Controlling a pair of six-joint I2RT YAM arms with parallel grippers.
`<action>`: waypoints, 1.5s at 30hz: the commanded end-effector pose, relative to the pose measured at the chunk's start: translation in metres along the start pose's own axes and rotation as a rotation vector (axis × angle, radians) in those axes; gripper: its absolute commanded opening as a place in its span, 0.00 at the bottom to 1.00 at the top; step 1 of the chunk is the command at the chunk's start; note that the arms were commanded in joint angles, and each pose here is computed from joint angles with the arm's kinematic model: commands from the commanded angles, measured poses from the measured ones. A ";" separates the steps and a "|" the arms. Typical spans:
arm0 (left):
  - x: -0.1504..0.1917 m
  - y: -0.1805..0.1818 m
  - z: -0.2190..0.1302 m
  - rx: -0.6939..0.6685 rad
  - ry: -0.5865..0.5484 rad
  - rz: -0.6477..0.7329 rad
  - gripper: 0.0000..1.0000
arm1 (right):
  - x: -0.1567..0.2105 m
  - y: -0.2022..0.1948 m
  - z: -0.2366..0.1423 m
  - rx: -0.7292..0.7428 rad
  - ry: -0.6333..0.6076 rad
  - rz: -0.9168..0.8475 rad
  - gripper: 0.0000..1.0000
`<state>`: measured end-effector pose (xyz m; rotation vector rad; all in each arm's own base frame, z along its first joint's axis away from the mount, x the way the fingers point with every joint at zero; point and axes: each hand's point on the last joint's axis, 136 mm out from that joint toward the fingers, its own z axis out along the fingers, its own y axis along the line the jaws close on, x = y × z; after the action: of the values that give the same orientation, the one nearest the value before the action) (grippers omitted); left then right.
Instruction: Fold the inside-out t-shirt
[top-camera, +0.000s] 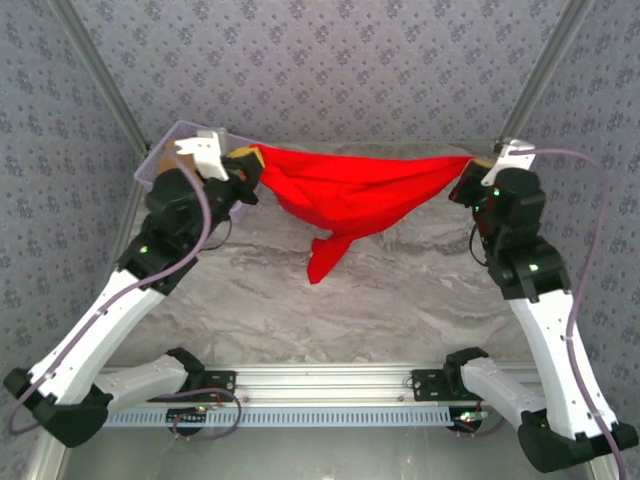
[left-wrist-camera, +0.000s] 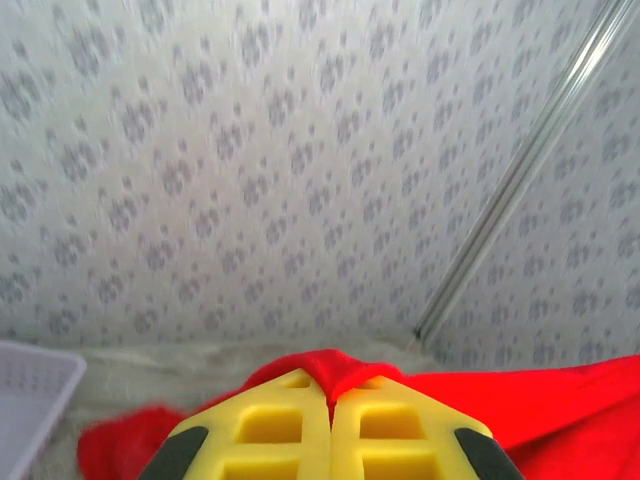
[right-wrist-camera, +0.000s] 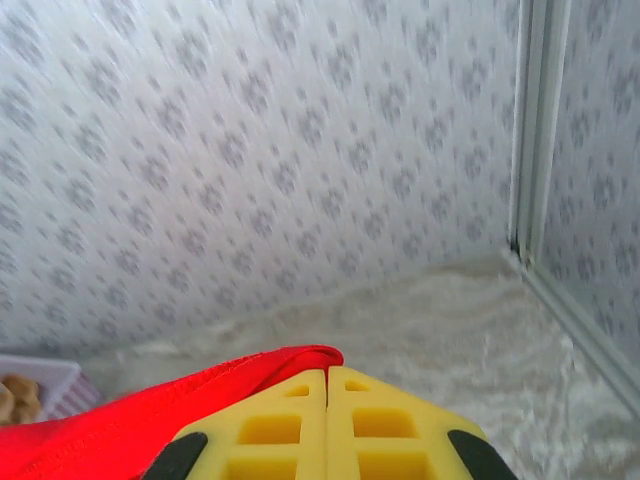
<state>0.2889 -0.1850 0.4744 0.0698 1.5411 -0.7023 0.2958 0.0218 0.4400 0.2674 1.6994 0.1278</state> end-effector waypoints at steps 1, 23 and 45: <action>-0.055 -0.007 -0.038 0.009 -0.139 0.015 0.00 | -0.034 0.000 -0.037 -0.020 -0.056 -0.039 0.00; -0.131 0.035 0.054 -0.140 -0.164 0.118 0.00 | -0.176 0.071 0.048 -0.089 -0.280 -0.116 0.00; 0.172 0.065 -0.006 -0.041 0.432 -0.182 0.00 | 0.118 -0.024 -0.018 0.075 0.412 -0.129 0.00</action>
<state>0.2998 -0.1731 0.3702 0.0814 1.8036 -0.7670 0.2796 0.0528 0.4098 0.0455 1.9077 0.1249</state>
